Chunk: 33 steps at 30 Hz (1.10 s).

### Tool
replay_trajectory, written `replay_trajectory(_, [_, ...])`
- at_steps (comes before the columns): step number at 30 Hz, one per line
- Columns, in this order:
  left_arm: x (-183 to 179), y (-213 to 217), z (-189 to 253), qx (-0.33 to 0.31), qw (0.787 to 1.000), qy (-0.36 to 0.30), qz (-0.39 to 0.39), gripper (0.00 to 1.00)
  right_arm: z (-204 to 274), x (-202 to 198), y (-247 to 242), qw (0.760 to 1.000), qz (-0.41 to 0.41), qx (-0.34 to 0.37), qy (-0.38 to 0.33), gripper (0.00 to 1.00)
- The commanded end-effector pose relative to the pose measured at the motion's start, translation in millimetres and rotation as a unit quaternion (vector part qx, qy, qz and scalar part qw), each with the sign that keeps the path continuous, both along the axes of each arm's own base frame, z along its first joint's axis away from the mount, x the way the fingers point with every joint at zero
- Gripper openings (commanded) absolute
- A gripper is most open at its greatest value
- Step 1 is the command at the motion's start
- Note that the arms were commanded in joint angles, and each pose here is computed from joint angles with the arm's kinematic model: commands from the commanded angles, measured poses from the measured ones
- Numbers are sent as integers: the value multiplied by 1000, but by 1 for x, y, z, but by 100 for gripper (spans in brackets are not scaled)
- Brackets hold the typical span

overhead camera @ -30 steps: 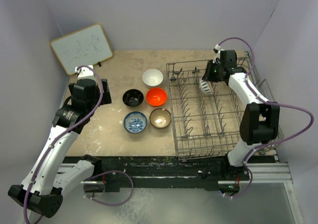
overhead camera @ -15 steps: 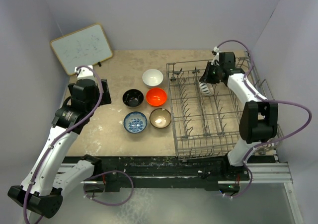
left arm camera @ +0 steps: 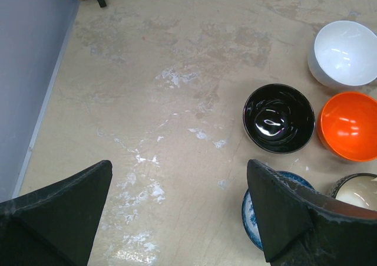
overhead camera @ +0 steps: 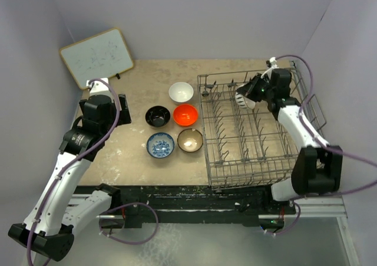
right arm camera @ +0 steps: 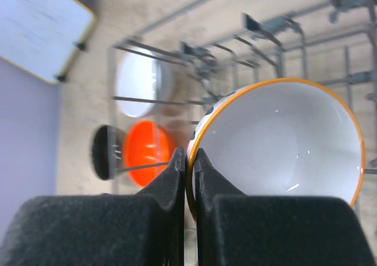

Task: Load the bowls into the dish rack
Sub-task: Adjust the bowl in the dish rack.

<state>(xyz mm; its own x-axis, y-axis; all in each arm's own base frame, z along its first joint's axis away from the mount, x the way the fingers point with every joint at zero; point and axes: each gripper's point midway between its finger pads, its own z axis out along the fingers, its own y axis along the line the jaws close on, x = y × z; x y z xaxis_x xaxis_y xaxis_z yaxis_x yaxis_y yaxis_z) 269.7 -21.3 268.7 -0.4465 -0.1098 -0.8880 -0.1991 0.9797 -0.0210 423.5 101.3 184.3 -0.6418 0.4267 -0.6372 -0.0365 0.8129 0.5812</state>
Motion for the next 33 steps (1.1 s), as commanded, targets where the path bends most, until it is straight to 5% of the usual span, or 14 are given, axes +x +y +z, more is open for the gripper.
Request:
replay_trajectory(1, [3, -6, 25, -23, 999, -36, -6, 99, 132, -8, 7, 968, -47, 131, -210, 0])
replay_trajectory(5, [5, -10, 27, -28, 999, -39, -16, 99, 178, -35, -16, 908, -156, 220, -320, 0])
replay_trajectory(12, [6, -15, 35, -30, 998, -46, -34, 99, 198, -60, -30, 836, -275, 280, -384, 0])
replay_trajectory(33, [8, -18, 29, -23, 998, -39, -49, 99, 142, 2, -39, 733, -346, 419, -409, 0])
